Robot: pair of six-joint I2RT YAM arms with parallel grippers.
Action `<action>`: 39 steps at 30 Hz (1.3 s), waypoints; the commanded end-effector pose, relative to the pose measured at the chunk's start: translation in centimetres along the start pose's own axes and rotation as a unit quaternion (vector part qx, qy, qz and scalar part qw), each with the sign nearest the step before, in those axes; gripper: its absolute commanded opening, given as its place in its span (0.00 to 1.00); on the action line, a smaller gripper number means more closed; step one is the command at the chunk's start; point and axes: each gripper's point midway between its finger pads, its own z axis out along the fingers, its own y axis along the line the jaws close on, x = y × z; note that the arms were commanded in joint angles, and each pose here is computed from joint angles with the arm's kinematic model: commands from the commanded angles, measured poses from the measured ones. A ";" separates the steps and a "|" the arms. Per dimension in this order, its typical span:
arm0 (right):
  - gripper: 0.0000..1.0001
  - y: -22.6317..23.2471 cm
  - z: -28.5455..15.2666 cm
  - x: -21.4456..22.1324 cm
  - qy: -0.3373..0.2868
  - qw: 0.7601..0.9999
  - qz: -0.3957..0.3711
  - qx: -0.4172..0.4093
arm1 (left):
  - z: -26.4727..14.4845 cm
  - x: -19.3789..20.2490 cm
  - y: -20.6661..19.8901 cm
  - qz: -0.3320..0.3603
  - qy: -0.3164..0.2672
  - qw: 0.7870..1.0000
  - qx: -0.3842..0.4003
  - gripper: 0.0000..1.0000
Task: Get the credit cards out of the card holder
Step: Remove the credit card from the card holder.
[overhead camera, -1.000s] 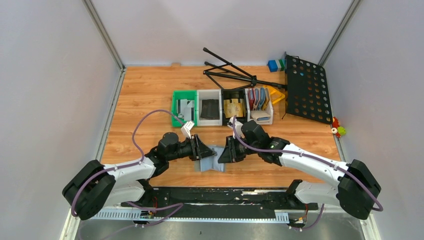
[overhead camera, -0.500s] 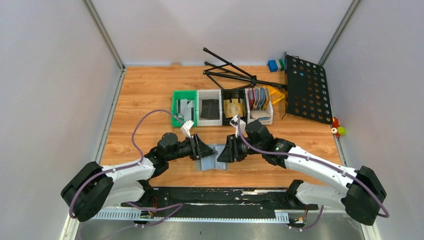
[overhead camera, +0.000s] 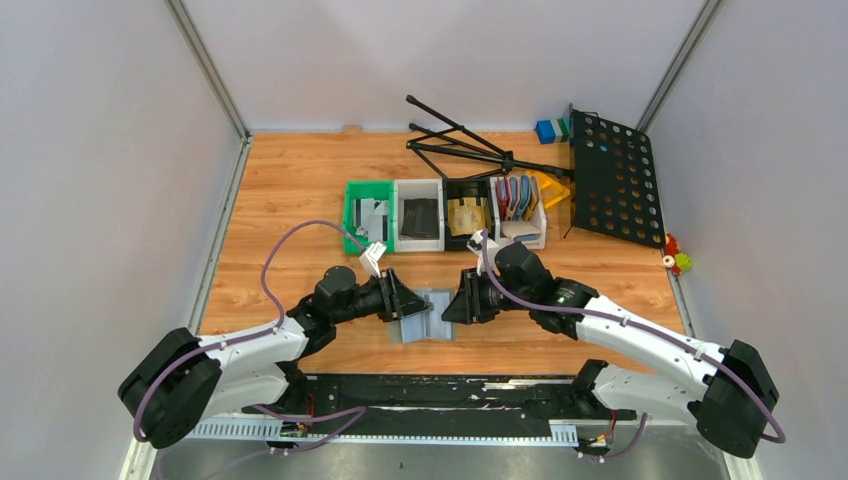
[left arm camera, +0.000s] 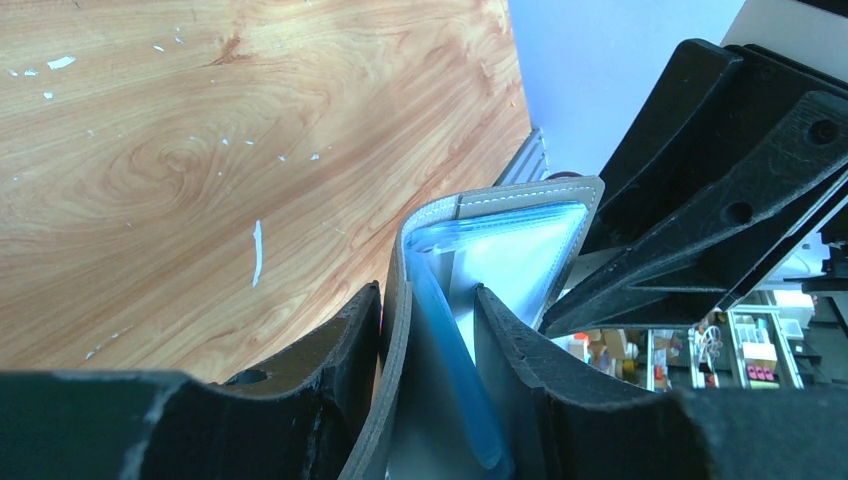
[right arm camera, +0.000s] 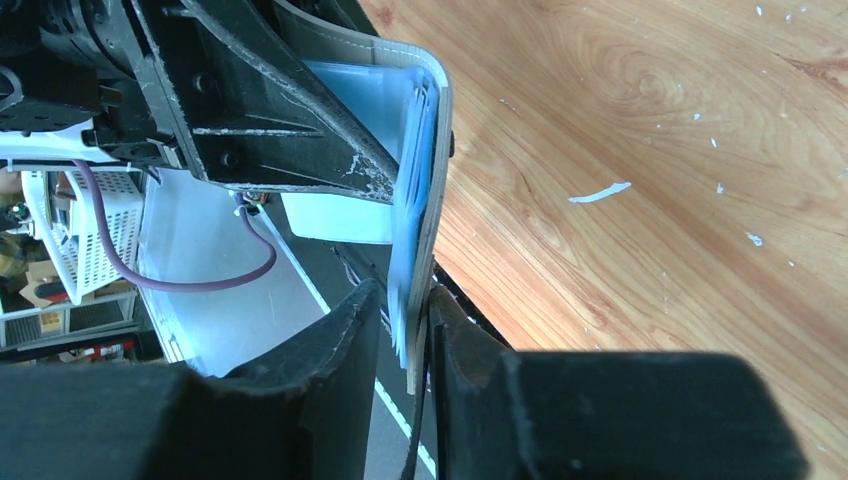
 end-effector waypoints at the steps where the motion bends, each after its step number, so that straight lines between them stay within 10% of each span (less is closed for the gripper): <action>1: 0.23 0.9 -0.3 -1.3 -0.023 1.000 -0.005 -0.008 | 0.1 -1.1 -1.7 0.015 -0.016 0.999 0.025 0.00; 13: 0.06 0.0 0.4 -1.4 -0.015 1.000 -0.011 0.014 | 0.0 -1.1 -3.3 0.006 -0.010 0.998 0.061 0.05; 21: 0.00 2.4 1.1 -1.7 -0.011 0.998 -0.018 -0.054 | 0.7 -0.7 -3.0 0.016 0.016 0.998 0.053 0.52; 39: 0.00 -2.7 1.5 -1.3 0.021 0.994 0.016 0.105 | 0.7 0.6 0.7 0.031 0.034 0.999 -0.015 0.97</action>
